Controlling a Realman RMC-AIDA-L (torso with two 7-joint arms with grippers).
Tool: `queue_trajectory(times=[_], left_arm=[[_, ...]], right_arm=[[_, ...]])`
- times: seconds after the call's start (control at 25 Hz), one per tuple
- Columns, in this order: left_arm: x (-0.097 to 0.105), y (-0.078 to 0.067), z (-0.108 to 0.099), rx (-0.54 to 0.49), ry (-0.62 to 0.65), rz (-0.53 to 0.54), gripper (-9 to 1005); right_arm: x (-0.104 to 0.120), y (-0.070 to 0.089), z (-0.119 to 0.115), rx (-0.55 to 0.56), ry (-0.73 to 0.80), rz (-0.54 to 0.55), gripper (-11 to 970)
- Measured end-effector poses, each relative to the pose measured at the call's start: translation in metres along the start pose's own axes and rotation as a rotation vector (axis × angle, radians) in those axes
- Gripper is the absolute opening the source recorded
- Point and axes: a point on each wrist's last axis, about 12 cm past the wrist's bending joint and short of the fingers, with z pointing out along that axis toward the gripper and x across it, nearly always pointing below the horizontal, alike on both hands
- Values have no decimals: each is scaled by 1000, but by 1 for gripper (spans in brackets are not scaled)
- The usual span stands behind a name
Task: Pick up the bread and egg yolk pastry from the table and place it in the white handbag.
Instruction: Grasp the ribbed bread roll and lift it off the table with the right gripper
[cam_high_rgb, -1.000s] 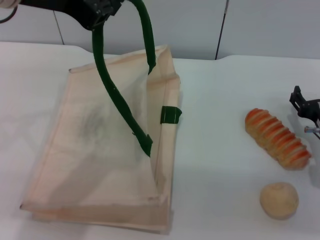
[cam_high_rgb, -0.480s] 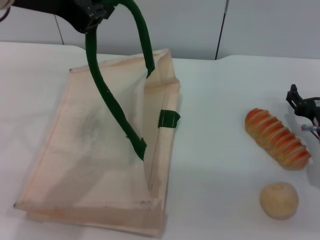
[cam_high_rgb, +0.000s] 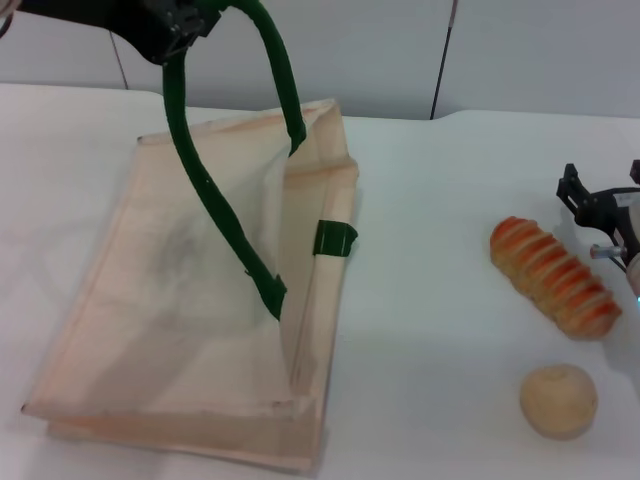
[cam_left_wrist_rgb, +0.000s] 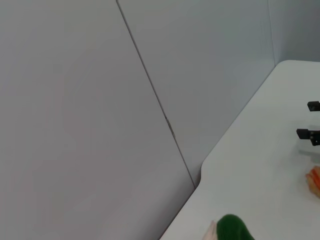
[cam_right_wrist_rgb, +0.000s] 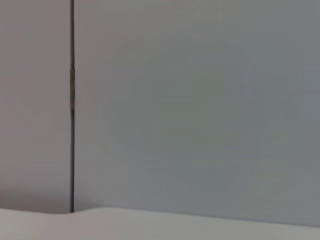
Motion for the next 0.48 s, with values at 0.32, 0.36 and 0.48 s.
queue_trajectory(times=[0.32, 0.36, 0.48], left_arm=[[3, 1, 0, -8, 9, -5, 139], [4, 1, 0, -11, 13, -6, 139], [4, 1, 1, -15, 18, -9, 139]], right_arm=[[-11, 2, -1, 22, -72, 38, 857], [-12, 4, 1, 10, -55, 44, 857], [-13, 6, 7, -26, 5, 56, 857]])
